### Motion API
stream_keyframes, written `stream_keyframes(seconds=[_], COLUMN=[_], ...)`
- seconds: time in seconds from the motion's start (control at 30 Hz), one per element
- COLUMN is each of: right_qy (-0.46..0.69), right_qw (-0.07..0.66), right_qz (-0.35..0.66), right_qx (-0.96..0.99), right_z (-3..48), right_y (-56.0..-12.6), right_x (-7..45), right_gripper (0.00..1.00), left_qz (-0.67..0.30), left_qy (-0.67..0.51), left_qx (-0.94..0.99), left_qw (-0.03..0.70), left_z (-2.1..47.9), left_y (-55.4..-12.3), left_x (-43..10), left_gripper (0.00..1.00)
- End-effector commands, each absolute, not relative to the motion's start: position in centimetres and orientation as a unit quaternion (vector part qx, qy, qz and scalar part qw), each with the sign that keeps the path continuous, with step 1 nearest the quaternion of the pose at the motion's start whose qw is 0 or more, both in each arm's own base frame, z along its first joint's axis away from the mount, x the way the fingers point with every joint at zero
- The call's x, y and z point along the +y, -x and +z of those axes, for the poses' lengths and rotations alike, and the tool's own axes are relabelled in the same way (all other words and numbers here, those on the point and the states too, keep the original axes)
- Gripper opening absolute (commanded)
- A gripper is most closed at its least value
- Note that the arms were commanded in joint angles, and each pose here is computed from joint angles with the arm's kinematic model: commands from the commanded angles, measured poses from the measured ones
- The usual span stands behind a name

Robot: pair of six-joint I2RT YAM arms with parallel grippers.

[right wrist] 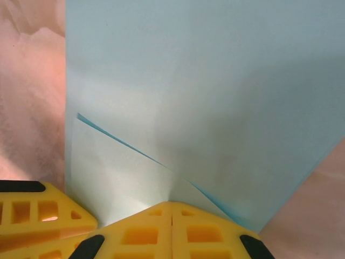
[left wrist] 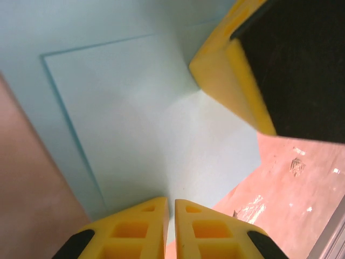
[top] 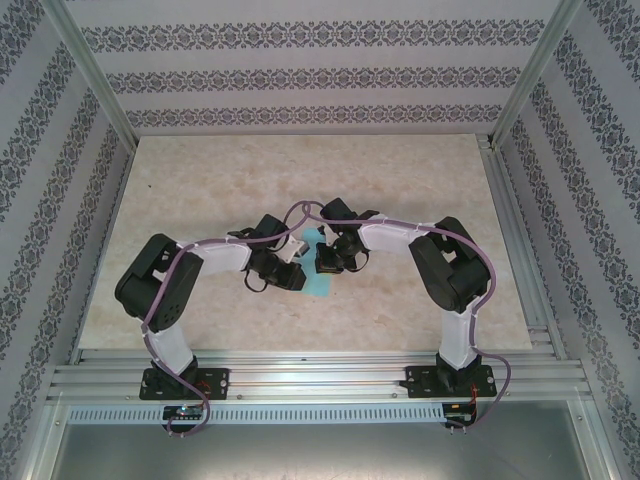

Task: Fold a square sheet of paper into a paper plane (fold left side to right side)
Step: Fold the triangle a second time at the center of the table.

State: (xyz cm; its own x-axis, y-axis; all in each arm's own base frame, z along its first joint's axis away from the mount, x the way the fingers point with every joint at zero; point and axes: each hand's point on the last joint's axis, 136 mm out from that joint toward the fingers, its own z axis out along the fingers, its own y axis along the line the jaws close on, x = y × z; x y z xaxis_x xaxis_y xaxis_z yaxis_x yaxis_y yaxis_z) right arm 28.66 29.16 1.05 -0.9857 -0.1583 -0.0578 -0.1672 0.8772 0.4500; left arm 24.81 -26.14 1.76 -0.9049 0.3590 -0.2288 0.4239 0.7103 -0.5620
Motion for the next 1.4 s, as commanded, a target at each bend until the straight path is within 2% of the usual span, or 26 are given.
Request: stream_keyframes(seconds=[0.0,0.33,0.5,0.7,0.87,0.97,1.2,1.3,1.37], right_qy=[0.077,0.078,0.08,0.084,0.09,0.089,0.069,0.058,0.053], right_qw=[-0.024,-0.024,-0.017,0.025,0.078,0.104,0.137,0.141,0.143], right_qz=[0.148,0.151,0.164,0.212,0.241,0.239,0.23,0.238,0.242], right_qx=[0.986,0.985,0.983,0.973,0.963,0.961,0.961,0.959,0.958], right_z=[-3.0,-3.0,-2.4,0.7,5.7,7.8,8.1,7.8,7.5], right_y=[-27.3,-27.2,-27.5,-29.3,-31.2,-31.5,-31.0,-30.7,-30.5], right_x=[25.9,25.9,26.4,28.2,29.0,28.4,25.3,24.3,23.8], right_gripper=[0.06,0.06,0.07,0.07,0.15,0.23,0.38,0.39,0.39], left_qz=[-0.261,-0.236,-0.245,-0.295,-0.35,-0.38,-0.406,-0.419,-0.425], left_qy=[-0.195,-0.149,-0.136,-0.124,-0.104,-0.097,-0.092,-0.092,-0.092], left_qx=[0.945,0.96,0.96,0.946,0.927,0.915,0.905,0.899,0.897], left_qw=[-0.009,-0.018,0.002,0.05,0.088,0.099,0.092,0.086,0.084], left_z=[-0.6,-1.3,0.2,4.0,6.6,7.4,6.4,5.9,5.7], left_y=[-21.3,-20.6,-20.8,-22.2,-23.5,-24.3,-25.9,-26.6,-27.1], left_x=[-23.0,-20.8,-20.1,-20.4,-21.2,-22.2,-23.7,-24.5,-25.0], left_gripper=[0.12,0.11,0.12,0.2,0.38,0.5,0.55,0.54,0.5])
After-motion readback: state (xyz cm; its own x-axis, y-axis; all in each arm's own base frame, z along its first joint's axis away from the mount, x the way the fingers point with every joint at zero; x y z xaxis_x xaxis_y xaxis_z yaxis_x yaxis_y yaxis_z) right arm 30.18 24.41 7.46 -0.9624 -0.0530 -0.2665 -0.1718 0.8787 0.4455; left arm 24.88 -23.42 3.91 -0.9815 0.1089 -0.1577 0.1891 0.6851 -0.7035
